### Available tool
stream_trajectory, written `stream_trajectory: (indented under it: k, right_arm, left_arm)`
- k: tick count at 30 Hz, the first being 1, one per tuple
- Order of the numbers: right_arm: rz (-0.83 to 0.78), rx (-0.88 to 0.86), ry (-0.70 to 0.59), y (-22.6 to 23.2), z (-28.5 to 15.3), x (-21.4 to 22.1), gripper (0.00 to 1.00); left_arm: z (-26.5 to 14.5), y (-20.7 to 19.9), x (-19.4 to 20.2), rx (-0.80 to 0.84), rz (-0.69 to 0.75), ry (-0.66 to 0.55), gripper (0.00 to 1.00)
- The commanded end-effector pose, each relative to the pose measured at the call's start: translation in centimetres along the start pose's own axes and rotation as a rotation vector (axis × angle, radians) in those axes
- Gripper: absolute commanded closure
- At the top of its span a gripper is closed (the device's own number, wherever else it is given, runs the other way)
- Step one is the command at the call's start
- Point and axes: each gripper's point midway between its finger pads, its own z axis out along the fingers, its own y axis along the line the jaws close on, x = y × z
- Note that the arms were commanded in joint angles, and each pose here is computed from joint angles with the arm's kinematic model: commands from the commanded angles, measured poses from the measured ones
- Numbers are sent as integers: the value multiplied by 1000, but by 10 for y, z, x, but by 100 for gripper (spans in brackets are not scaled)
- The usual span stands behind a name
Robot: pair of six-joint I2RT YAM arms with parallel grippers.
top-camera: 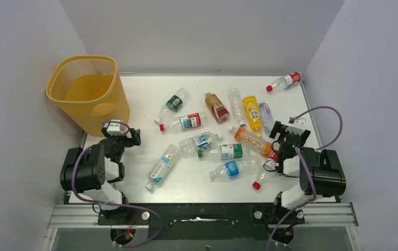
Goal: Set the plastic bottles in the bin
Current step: Pick up the plastic bottle at the center of the board.
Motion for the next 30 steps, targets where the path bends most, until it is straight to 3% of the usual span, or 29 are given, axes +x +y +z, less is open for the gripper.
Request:
stream_trajectory:
  k: [1, 30]
  right_arm:
    - [18, 4, -87, -1, 6, -26, 2]
    - [-3, -22, -113, 3, -1, -35, 2]
  left_arm:
    - [2, -1, -19, 17, 26, -76, 10]
    - [-6, -4, -25, 51, 23, -113, 10]
